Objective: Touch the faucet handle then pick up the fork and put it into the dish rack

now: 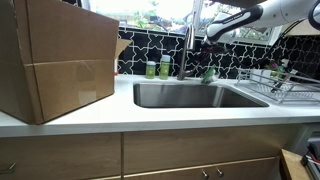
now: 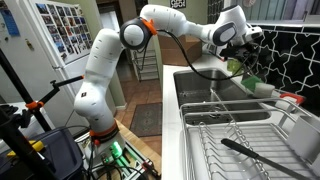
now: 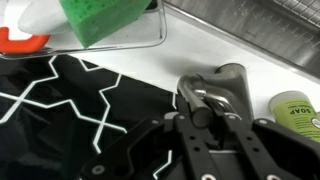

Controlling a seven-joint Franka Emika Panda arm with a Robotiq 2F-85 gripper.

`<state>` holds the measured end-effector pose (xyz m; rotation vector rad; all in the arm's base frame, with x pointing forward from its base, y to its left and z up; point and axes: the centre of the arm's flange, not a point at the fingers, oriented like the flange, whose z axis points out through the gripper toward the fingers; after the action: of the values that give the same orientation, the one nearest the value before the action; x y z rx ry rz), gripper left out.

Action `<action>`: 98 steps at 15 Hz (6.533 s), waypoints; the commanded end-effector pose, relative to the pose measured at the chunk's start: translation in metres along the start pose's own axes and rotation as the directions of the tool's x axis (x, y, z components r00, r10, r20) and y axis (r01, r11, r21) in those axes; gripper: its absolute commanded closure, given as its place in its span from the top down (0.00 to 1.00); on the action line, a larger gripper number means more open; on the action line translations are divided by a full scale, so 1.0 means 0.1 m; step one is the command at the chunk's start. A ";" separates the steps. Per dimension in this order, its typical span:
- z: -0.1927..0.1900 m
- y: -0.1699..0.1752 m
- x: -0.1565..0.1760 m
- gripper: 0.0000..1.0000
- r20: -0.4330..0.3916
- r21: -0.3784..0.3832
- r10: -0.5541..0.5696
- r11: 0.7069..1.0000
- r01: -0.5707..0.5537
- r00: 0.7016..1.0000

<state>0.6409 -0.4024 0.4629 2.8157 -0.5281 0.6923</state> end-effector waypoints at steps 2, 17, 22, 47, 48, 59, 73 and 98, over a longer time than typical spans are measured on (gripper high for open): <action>0.06 -0.11 0.02 0.10 0.005 0.077 -0.030 0.997 0.029 1.000; 0.05 -0.36 -0.08 0.11 -0.006 0.154 -0.005 0.988 0.005 1.000; 0.07 -0.38 -0.14 0.11 -0.001 0.154 -0.116 0.981 0.114 0.993; -0.60 -0.02 -0.49 1.00 0.076 -0.080 0.163 0.984 -0.157 0.984; -0.64 0.03 -0.55 1.00 0.129 -0.084 0.174 0.983 -0.164 0.976; -0.77 -0.01 -0.89 1.00 0.381 -0.034 0.179 0.983 -0.179 0.907; 0.88 -0.43 -1.62 1.00 0.441 -0.002 0.379 0.907 -0.422 0.813; 2.58 -1.01 -1.54 1.00 0.499 -0.178 0.597 0.780 -0.600 0.628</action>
<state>0.6385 -0.3222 0.1714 2.8129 -1.6043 -0.0469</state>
